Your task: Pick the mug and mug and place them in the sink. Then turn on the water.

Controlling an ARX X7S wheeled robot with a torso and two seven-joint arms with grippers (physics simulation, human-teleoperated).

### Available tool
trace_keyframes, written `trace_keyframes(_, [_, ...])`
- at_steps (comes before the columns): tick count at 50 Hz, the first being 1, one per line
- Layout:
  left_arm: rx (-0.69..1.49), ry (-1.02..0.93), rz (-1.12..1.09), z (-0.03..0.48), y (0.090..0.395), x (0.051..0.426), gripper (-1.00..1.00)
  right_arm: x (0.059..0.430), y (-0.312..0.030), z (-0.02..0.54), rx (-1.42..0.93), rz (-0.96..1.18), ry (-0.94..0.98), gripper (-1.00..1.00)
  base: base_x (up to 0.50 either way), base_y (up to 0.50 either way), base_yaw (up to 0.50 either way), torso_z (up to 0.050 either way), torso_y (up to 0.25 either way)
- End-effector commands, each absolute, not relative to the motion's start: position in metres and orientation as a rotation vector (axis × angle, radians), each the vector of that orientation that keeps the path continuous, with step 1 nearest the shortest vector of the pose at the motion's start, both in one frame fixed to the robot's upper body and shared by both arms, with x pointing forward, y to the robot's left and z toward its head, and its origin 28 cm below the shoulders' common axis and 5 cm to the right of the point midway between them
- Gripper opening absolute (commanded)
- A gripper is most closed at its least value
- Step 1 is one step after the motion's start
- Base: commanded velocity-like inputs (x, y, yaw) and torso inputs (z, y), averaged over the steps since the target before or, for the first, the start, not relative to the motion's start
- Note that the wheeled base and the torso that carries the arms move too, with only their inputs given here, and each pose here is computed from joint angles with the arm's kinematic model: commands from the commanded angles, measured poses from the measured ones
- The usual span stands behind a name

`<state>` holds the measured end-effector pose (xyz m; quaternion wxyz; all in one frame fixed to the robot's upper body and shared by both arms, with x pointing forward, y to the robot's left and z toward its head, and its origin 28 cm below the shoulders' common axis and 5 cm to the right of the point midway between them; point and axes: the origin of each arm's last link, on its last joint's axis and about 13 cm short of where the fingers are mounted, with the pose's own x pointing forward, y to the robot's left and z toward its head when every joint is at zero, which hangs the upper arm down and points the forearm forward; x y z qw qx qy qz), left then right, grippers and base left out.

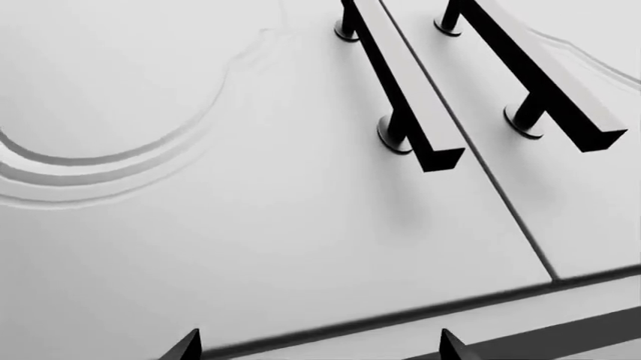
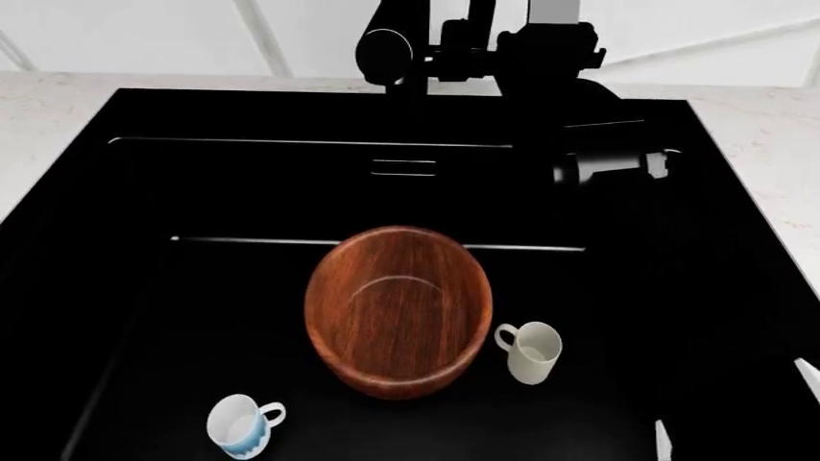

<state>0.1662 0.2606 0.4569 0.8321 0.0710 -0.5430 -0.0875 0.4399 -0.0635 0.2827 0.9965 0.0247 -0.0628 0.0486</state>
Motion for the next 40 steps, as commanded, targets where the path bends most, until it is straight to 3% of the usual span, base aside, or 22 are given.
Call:
trace_keyframes(1, [0.155, -1.151, -0.186, 0.457, 0.260, 0.166, 1.00, 0.440, -0.068, 0.281, 0.054, 0.054, -0.121, 1.00, 0.00, 0.00, 0.00, 0.000, 0.000])
trace_keyframes(40, [0.163, -1.151, -0.191, 0.457, 0.259, 0.167, 1.00, 0.441, -0.081, 0.277, 0.075, -0.098, -0.101, 1.00, 0.00, 0.00, 0.00, 0.000, 0.000])
